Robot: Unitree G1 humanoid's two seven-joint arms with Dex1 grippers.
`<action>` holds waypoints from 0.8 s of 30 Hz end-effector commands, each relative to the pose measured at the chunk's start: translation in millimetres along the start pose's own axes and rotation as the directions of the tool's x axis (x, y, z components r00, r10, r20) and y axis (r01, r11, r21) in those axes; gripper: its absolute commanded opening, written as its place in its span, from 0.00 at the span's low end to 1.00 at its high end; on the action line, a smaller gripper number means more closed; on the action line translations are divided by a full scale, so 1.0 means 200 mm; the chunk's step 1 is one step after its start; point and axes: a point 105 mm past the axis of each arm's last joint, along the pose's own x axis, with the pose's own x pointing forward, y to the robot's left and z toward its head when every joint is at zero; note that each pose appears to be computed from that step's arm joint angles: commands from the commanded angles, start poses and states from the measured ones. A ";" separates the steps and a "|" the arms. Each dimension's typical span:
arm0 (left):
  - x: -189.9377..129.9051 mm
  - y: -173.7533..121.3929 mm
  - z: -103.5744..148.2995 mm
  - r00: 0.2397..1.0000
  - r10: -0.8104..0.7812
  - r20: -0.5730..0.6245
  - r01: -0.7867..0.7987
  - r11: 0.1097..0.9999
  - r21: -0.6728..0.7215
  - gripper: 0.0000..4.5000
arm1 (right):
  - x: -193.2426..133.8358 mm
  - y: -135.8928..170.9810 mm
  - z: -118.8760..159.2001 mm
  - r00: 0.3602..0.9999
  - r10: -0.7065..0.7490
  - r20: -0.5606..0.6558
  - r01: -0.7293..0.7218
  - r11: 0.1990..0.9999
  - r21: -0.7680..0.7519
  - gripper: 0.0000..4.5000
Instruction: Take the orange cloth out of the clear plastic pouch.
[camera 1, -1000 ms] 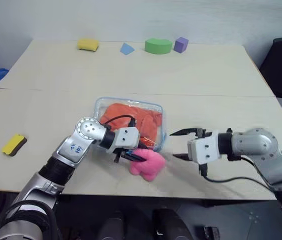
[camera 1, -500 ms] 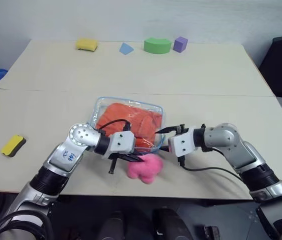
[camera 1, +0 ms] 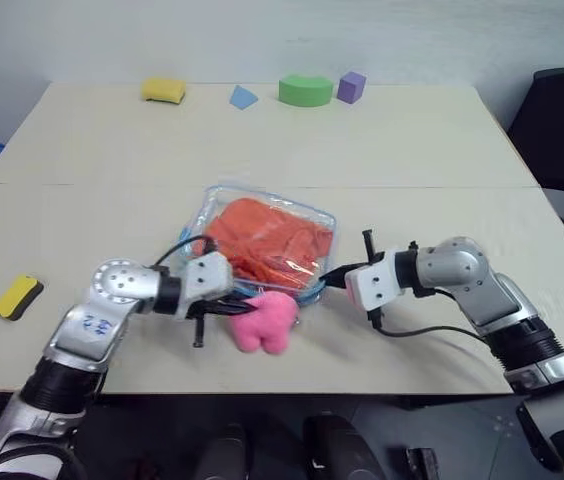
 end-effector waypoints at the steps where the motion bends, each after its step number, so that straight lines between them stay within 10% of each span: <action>1: -0.20 0.07 0.00 0.987 0.159 0.027 -0.156 0.984 -0.090 0.00 | -0.11 -0.06 -0.04 0.998 -0.058 -0.029 0.058 0.998 -0.020 0.01; 13: -0.82 0.26 -0.14 0.827 0.558 -0.063 -0.549 0.779 -0.304 0.00 | -0.28 0.03 -0.10 0.998 -0.041 -0.045 0.040 0.999 -0.024 0.01; 21: -0.72 0.16 -0.22 0.880 0.463 -0.103 -0.470 0.818 -0.331 0.00 | -0.28 0.06 -0.10 0.999 -0.046 -0.023 0.046 0.999 0.025 0.01; 24: -0.63 0.15 -0.24 0.886 0.456 -0.082 -0.451 0.807 -0.380 0.12 | -0.26 0.07 -0.09 0.998 -0.056 -0.009 0.057 0.993 0.106 0.15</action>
